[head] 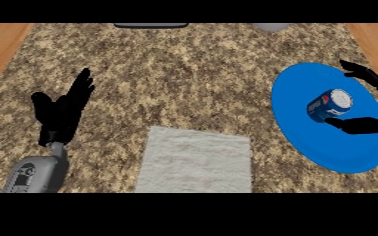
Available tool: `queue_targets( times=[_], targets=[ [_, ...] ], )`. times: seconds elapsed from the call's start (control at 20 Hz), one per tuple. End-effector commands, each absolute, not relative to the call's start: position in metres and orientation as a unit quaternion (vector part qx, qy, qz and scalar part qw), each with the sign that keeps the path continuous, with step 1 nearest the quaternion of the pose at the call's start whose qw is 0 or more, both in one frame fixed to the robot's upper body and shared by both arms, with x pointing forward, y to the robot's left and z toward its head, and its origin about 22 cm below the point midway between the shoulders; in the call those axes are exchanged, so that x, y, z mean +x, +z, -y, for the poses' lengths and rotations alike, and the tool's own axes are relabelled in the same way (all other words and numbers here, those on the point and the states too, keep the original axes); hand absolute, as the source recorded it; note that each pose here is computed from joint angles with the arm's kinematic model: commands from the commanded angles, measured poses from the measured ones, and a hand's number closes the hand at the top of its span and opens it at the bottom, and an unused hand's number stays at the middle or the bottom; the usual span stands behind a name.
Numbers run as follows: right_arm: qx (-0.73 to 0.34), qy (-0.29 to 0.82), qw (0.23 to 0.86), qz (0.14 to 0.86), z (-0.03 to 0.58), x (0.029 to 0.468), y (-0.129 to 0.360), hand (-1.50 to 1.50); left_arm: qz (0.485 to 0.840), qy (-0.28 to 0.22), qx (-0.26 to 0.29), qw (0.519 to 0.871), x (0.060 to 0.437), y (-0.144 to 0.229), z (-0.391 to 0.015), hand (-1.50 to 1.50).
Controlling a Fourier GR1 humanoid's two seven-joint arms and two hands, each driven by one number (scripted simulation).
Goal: Pick the can from the placemat and place it in the plate
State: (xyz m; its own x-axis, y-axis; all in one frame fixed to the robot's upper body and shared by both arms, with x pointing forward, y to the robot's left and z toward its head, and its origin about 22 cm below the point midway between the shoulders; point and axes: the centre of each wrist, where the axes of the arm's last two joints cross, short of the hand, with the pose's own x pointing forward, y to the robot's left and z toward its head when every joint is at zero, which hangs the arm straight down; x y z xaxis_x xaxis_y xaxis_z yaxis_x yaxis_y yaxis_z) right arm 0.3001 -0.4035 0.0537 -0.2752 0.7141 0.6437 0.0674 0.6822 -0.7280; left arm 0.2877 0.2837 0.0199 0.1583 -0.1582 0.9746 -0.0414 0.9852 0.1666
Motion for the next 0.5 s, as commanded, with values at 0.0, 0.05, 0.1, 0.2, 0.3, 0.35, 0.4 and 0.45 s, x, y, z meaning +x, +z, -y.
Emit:
queue_targets(
  times=[0.0,0.05,0.1,0.2,0.3,0.35,0.4,0.45],
  targets=[
    [-0.184,0.242,0.477,0.825,0.399,0.303,0.072,-1.50,0.642,-0.035,0.081,0.761,0.285,0.023,-0.289,0.00],
    [-0.155,0.233,0.478,0.832,0.403,0.296,0.074,-1.50,0.640,-0.031,0.081,0.764,0.285,0.020,-0.291,0.00],
    [-0.137,0.217,0.487,0.835,0.402,0.299,0.085,-1.50,0.637,-0.032,0.085,0.765,0.280,0.018,-0.295,0.00],
    [-0.127,0.198,0.507,0.829,0.401,0.295,0.094,-1.50,0.638,-0.034,0.093,0.763,0.269,0.007,-0.290,0.00],
    [-0.098,0.180,0.560,0.802,0.416,0.279,0.106,-1.50,0.641,-0.028,0.086,0.763,0.280,0.027,-0.292,0.00],
    [-0.077,0.150,0.581,0.796,0.415,0.280,0.094,-1.50,0.641,-0.026,0.093,0.761,0.286,0.015,-0.292,0.00],
    [-0.057,0.153,0.597,0.786,0.417,0.283,0.104,-1.50,0.646,-0.026,0.090,0.757,0.288,0.022,-0.279,0.00],
    [-0.042,0.150,0.611,0.776,0.428,0.272,0.090,-1.50,0.644,-0.028,0.088,0.760,0.287,0.014,-0.293,0.00]
  ],
)
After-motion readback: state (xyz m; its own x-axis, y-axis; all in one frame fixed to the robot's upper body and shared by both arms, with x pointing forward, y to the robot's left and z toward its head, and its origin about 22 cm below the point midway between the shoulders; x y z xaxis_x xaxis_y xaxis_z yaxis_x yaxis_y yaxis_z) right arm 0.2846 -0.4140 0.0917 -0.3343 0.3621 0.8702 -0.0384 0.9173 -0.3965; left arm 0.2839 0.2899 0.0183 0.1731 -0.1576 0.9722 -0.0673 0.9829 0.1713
